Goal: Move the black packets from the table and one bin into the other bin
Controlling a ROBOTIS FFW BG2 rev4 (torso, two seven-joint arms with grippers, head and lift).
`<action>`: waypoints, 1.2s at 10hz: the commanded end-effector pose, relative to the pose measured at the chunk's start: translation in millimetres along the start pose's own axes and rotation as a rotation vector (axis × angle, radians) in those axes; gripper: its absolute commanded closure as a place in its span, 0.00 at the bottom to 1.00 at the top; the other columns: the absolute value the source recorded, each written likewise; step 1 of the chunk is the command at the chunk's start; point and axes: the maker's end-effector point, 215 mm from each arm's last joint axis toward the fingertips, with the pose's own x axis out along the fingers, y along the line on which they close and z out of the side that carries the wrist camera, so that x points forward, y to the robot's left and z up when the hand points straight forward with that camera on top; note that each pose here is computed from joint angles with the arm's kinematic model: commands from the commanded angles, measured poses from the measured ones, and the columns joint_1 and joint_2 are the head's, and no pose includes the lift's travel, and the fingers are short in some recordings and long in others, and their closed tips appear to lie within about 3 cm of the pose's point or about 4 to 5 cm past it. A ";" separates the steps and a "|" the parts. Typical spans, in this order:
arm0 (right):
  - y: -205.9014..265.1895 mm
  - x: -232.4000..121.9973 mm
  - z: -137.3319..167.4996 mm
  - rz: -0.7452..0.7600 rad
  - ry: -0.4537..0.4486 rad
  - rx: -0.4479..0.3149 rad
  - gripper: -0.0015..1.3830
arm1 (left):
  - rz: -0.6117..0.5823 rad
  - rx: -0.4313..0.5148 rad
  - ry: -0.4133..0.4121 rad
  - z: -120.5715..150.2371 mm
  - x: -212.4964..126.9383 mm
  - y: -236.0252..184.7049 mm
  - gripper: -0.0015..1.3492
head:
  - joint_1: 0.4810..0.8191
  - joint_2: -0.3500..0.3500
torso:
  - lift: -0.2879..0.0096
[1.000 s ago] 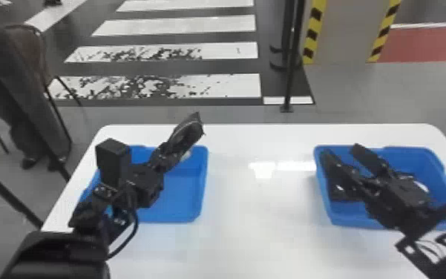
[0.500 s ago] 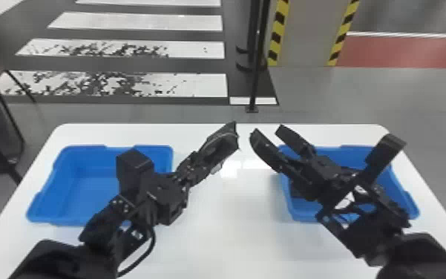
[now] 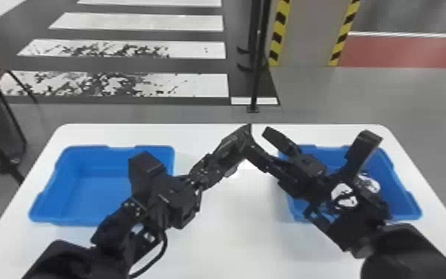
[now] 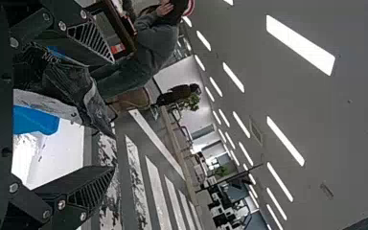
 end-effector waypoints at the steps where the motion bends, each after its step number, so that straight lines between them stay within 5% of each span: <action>1: -1.2 4.6 -5.6 0.003 0.016 -0.010 0.19 | -0.035 0.001 -0.007 4.6 5.3 -14.9 0.89 | 0.63 0.45 | 0.60; 3: 4.4 11.0 -17.7 0.027 0.055 0.002 0.32 | -0.052 0.001 -0.014 7.6 8.1 -22.9 0.89 | 0.63 0.43 | 0.60; 4: 10.8 14.6 -23.1 0.047 0.082 0.005 0.65 | -0.054 0.003 -0.015 8.4 8.7 -23.2 0.89 | 0.63 0.43 | 0.60; 5: 16.4 15.1 -24.9 0.056 0.093 0.013 0.80 | -0.053 0.007 -0.019 10.2 9.1 -22.6 0.89 | 0.63 0.44 | 0.60; 9: 20.9 14.4 -25.5 0.062 0.100 0.024 0.80 | -0.045 0.005 -0.040 15.5 7.2 -19.1 0.89 | 0.63 0.46 | 0.60; 10: 20.4 13.9 -19.8 0.060 0.087 0.017 0.80 | -0.038 -0.004 -0.058 19.1 5.2 -15.6 0.78 | 0.63 0.46 | 0.60; 12: -6.9 4.2 14.7 0.008 0.013 -0.021 0.80 | -0.029 -0.013 -0.058 17.2 3.4 -11.8 0.14 | 0.63 0.46 | 0.60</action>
